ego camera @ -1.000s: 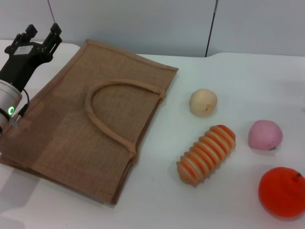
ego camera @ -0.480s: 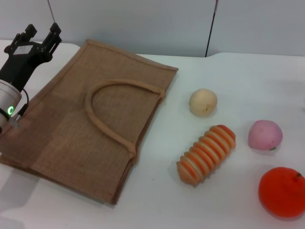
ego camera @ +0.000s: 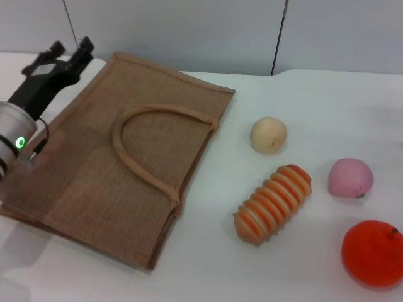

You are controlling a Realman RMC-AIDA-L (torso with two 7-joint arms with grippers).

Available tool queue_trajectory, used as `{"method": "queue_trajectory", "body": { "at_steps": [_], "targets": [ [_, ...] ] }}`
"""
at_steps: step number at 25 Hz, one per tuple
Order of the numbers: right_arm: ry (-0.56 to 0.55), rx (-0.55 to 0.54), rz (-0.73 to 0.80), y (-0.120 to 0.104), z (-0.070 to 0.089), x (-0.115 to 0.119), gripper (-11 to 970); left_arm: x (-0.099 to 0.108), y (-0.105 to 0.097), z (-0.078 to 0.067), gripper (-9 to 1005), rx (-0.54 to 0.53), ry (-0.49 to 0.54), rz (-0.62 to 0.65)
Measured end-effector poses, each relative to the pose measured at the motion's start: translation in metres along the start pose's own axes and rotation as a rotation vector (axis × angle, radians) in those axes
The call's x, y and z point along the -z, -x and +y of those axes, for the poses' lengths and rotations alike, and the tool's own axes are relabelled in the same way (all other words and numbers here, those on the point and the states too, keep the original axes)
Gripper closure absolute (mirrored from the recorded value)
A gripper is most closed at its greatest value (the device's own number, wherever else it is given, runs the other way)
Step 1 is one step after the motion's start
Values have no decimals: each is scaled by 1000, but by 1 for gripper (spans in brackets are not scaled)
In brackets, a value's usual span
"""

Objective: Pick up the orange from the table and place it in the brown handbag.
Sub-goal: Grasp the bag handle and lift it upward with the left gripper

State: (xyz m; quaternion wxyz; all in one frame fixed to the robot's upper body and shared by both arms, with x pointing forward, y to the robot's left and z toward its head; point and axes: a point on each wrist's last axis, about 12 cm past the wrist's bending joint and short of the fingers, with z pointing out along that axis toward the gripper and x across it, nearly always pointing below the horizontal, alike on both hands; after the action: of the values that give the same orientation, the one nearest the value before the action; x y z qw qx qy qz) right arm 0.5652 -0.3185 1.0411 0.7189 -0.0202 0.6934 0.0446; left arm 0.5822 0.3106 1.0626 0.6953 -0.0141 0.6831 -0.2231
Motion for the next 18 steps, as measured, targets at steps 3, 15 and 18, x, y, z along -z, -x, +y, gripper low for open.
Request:
{"method": "queue_trajectory", "body": {
  "at_steps": [3,15,18],
  "targets": [
    [0,2,2,0,0,0,77,-9,4,3,269,51,-24,78],
    [-1,2,1,0,-1,0,77,-38,27,12,270,166,-28,421],
    [-1,2,1,0,-1,0,77,-44,30,9,270,150,-27,486]
  ]
}}
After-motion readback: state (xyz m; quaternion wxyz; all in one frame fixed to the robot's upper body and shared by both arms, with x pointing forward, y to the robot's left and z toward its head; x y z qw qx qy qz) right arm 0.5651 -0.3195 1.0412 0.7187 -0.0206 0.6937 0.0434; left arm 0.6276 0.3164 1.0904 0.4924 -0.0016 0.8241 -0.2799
